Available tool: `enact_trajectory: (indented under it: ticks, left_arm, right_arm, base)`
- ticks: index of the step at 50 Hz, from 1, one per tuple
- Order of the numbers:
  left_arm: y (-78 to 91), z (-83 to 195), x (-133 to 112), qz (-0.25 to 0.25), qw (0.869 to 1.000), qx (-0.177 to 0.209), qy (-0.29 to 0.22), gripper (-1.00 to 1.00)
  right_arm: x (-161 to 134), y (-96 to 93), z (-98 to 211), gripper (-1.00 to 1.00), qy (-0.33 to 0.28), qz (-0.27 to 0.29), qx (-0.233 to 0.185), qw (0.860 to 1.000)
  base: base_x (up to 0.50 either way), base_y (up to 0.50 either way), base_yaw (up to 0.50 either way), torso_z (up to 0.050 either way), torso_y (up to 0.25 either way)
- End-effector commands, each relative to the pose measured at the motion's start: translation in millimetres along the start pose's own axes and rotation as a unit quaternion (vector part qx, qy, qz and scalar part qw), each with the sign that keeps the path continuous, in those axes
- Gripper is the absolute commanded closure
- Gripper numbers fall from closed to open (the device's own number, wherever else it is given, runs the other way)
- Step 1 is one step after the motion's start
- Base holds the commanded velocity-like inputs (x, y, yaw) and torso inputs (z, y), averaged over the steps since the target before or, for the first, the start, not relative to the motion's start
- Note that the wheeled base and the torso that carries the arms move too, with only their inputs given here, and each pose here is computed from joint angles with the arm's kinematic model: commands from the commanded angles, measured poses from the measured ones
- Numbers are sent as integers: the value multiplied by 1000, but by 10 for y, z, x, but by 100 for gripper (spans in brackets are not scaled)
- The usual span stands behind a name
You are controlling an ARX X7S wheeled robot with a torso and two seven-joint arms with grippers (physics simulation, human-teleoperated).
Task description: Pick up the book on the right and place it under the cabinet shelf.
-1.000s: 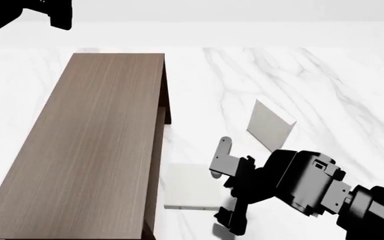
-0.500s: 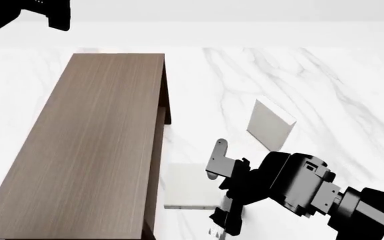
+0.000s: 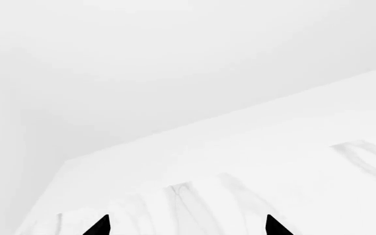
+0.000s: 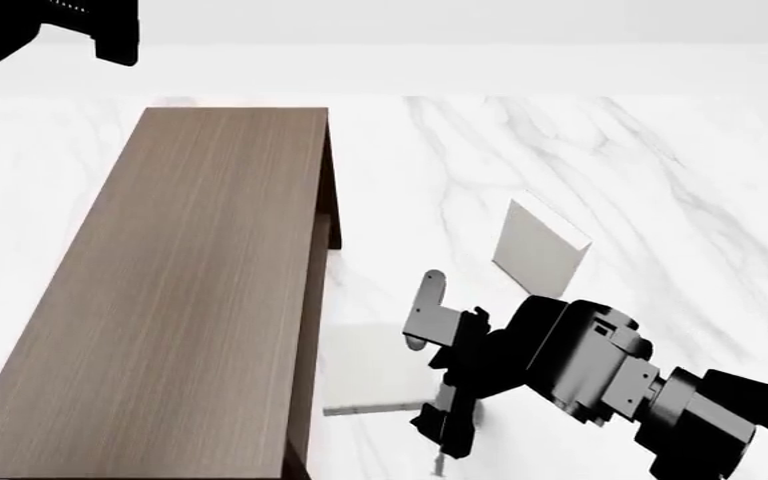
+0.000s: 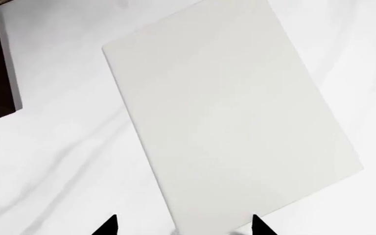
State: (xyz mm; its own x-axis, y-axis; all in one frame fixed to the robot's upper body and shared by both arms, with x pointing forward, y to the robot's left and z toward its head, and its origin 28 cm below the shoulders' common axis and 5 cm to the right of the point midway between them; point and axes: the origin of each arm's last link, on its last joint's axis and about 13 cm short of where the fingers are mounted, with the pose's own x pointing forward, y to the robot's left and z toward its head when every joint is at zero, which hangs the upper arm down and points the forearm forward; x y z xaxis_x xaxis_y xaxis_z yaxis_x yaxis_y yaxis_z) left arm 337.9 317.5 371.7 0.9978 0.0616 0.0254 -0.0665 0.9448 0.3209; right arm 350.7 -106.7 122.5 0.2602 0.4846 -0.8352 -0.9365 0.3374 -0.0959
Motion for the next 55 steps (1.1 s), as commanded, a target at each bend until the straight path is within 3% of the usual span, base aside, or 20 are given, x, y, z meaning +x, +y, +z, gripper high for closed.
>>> enact_trajectory:
  ticks: [1, 30, 55]
  left_arm:
    - [11, -2, -10, 0, 1000, 1, -1, -100]
    - [18, -10, -10, 3, 1000, 1, -2, -100]
    - [73, -32, -26, 9, 1000, 2, 1, -100]
  right_arm:
    - [242, 167, 44, -100, -10, 44, 4, 999]
    - [391, 276, 286, -100, -35, 78, -27, 996]
    - [505, 257, 444, -100, -46, 94, -42, 994]
  base:
    - [0, 0, 0, 0, 0]
    - [0, 0, 0, 0, -5]
    - [0, 0, 0, 0, -3]
